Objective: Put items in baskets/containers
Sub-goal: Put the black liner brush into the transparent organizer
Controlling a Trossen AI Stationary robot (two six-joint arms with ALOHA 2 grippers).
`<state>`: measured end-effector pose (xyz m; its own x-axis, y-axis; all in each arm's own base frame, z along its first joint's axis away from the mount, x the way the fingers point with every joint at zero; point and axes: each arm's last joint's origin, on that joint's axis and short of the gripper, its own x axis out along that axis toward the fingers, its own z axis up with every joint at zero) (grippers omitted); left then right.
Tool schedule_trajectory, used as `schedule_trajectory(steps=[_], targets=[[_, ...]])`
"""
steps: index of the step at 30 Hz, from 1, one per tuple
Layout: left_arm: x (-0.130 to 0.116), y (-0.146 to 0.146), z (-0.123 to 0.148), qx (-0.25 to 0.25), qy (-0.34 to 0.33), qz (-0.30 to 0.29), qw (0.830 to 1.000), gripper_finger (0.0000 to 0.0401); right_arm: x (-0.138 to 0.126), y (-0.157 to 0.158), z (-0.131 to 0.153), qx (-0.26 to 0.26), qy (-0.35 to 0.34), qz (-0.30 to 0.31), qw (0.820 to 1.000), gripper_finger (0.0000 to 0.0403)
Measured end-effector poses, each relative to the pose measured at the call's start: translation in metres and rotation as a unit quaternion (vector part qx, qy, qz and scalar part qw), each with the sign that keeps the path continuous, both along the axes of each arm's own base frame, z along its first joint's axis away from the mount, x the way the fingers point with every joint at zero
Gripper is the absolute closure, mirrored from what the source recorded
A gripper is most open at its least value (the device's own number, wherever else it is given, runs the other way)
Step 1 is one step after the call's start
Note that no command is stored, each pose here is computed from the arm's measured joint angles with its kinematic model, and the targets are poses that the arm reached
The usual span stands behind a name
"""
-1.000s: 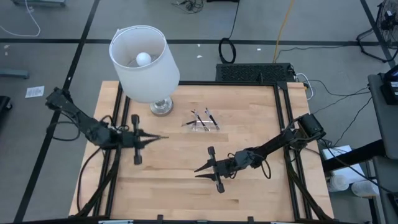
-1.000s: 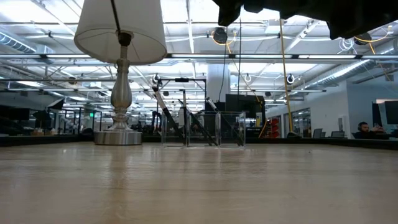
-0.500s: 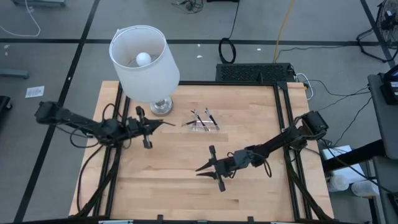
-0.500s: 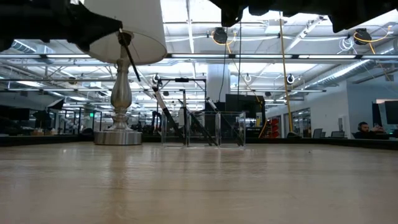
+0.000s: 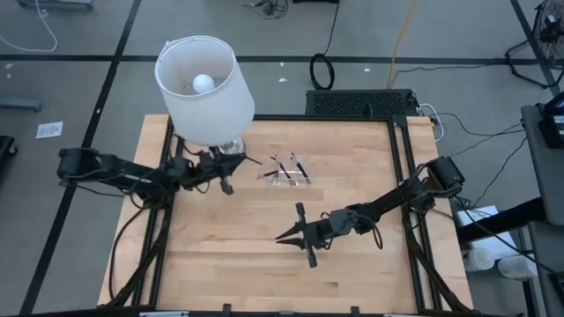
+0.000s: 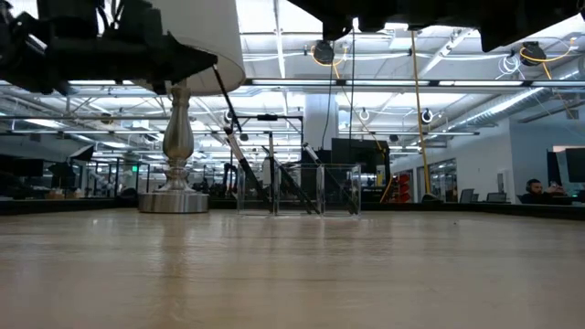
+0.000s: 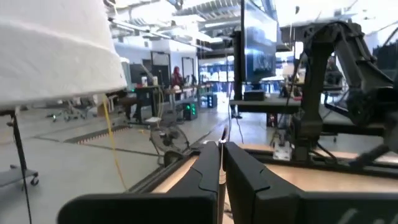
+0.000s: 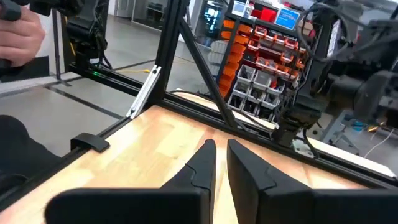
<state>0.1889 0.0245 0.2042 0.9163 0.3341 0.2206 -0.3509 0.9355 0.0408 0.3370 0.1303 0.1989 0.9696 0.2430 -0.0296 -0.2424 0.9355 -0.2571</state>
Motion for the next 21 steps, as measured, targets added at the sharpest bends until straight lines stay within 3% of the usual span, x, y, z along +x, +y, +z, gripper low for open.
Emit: schedule_trajectory(steps=[21], targets=[[0.06, 0.024, -0.049, -0.027, 0.056, -0.001, 0.998, 0.0393, 0.0, 0.0, -0.003, -0.031, 0.006, 0.0, 0.999, 0.0385]])
